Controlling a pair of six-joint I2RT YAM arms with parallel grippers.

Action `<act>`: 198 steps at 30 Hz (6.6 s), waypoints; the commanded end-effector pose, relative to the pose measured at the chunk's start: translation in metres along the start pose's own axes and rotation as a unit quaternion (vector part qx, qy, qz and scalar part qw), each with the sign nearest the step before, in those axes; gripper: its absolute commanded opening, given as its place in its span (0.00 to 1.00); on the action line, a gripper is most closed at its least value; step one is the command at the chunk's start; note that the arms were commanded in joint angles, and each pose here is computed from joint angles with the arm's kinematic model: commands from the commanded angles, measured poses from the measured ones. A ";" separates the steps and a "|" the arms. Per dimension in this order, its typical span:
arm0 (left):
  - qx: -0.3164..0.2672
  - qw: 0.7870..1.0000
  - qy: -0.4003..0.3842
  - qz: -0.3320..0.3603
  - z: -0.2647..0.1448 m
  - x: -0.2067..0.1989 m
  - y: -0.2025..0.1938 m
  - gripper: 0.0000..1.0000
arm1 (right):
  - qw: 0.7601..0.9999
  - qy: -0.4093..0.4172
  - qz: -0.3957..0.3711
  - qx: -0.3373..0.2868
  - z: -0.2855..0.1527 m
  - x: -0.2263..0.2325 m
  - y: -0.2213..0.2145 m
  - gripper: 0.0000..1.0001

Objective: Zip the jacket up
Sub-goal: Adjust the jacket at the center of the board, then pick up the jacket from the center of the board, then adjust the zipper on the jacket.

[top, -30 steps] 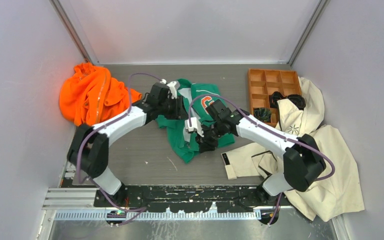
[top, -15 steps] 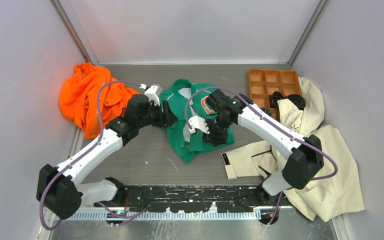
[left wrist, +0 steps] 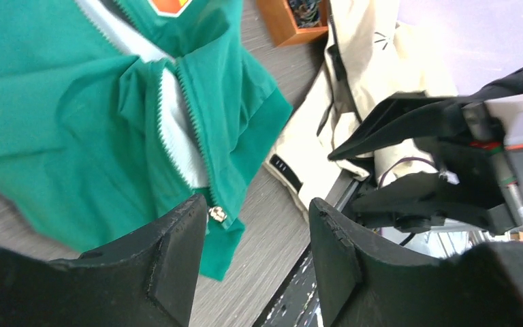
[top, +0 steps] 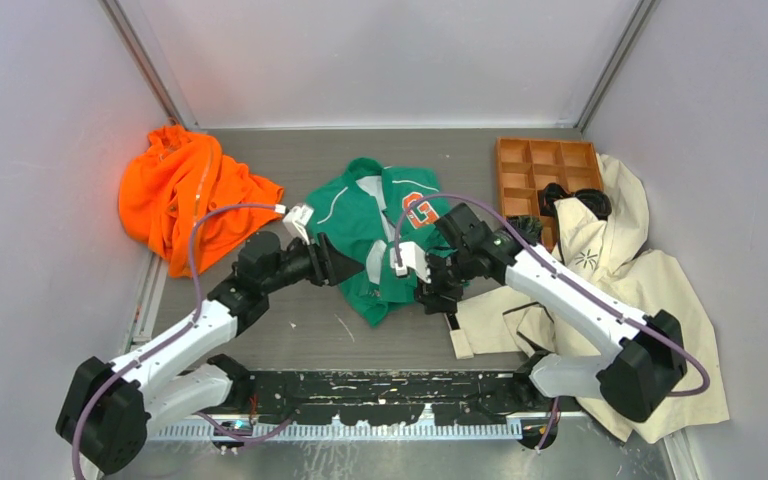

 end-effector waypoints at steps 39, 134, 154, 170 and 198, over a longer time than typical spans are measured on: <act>0.205 0.976 0.036 0.069 0.116 -0.006 -0.046 0.00 | 0.953 -0.055 0.219 -0.203 -0.064 0.007 0.035 0.63; -0.092 0.895 -0.221 0.376 0.107 -0.074 -0.013 0.49 | 0.901 0.136 0.324 -0.255 -0.030 -0.038 0.023 0.01; -0.089 0.907 -0.193 0.364 0.095 -0.072 -0.006 0.00 | 0.900 0.108 0.343 -0.248 -0.028 -0.048 0.020 0.01; -0.049 0.934 -0.166 0.312 0.072 -0.078 -0.018 0.45 | 0.896 0.116 0.338 -0.265 -0.035 -0.046 0.024 0.01; -0.157 0.906 -0.165 0.357 0.104 -0.078 -0.028 0.51 | 0.906 0.145 0.302 -0.259 -0.039 -0.034 0.023 0.01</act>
Point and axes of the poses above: each gripper's point midway between its finger pads, its own z axis out along the fingers, its own x axis along the line the jaws close on, y = z × x, the point moved 2 cm from there along -z, back along the fingers, and after that the axes turned 12 degrees about z, right-handed, at the moved point
